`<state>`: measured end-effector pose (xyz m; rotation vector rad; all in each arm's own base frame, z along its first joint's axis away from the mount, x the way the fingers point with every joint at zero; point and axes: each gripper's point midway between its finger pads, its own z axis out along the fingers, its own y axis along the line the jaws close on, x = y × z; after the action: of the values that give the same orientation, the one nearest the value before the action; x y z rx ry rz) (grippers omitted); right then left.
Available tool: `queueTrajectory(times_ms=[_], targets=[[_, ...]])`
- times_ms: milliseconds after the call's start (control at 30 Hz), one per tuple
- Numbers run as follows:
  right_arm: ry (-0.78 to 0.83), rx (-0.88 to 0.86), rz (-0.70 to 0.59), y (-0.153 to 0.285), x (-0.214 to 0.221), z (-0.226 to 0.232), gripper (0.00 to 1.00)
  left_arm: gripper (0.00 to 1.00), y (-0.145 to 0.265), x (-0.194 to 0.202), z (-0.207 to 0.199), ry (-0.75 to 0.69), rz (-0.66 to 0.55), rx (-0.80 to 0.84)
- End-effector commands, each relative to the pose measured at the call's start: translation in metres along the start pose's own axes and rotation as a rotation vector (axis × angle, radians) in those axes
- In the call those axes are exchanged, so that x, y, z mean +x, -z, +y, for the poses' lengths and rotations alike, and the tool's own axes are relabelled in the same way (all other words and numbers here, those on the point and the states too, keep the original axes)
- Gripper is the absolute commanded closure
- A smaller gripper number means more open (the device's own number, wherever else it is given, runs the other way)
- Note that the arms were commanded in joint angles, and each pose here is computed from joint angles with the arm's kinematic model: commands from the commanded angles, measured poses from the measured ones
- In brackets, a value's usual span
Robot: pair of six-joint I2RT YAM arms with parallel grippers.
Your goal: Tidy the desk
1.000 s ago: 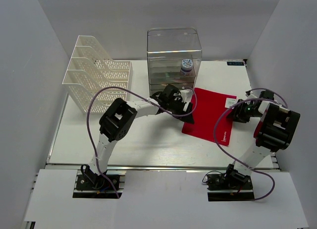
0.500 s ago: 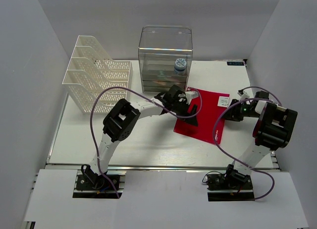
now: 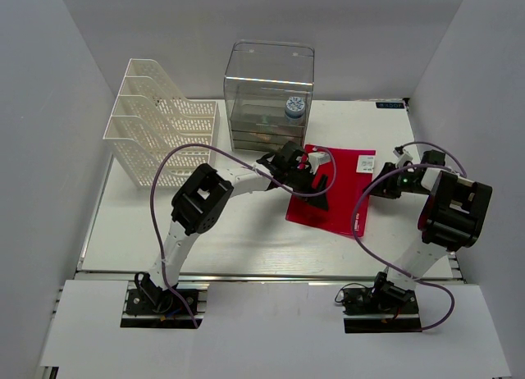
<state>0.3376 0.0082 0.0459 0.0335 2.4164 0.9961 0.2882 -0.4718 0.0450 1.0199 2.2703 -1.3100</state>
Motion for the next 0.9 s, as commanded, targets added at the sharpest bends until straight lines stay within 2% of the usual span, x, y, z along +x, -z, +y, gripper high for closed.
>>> queueTrajectory(times_ms=[0, 233, 333, 433, 500, 533, 633, 767, 867], targets=[[-0.022, -0.053, 0.003, -0.003, 0.003, 0.022, 0.69, 0.12, -0.015, 0.055, 0.019, 0.079, 0.146, -0.052], [0.008, -0.021, -0.024, 0.0, -0.004, 0.021, 0.81, 0.12, -0.022, 0.06, 0.017, 0.088, 0.162, -0.038], [0.026, 0.024, -0.041, 0.004, -0.009, 0.017, 0.95, 0.12, -0.025, 0.059, 0.011, 0.083, 0.161, -0.026], [0.072, 0.087, -0.068, 0.013, -0.018, 0.013, 1.0, 0.11, -0.019, 0.044, 0.001, 0.065, 0.127, -0.012], [0.116, 0.139, -0.098, 0.025, -0.027, 0.014, 1.0, 0.08, -0.013, 0.031, -0.007, 0.047, 0.087, -0.01], [0.149, 0.157, -0.108, 0.03, -0.031, 0.015, 1.0, 0.02, -0.005, 0.018, -0.018, 0.026, 0.058, -0.003], [0.249, 0.187, -0.149, 0.052, -0.046, 0.03, 1.0, 0.02, 0.011, -0.005, -0.036, -0.009, 0.004, -0.001], [0.364, 0.219, -0.206, 0.082, -0.059, 0.055, 1.0, 0.02, 0.055, -0.05, -0.067, -0.065, -0.141, -0.002], [0.412, 0.25, -0.223, 0.092, -0.056, 0.061, 1.0, 0.02, 0.078, -0.06, -0.07, -0.102, -0.205, -0.06]])
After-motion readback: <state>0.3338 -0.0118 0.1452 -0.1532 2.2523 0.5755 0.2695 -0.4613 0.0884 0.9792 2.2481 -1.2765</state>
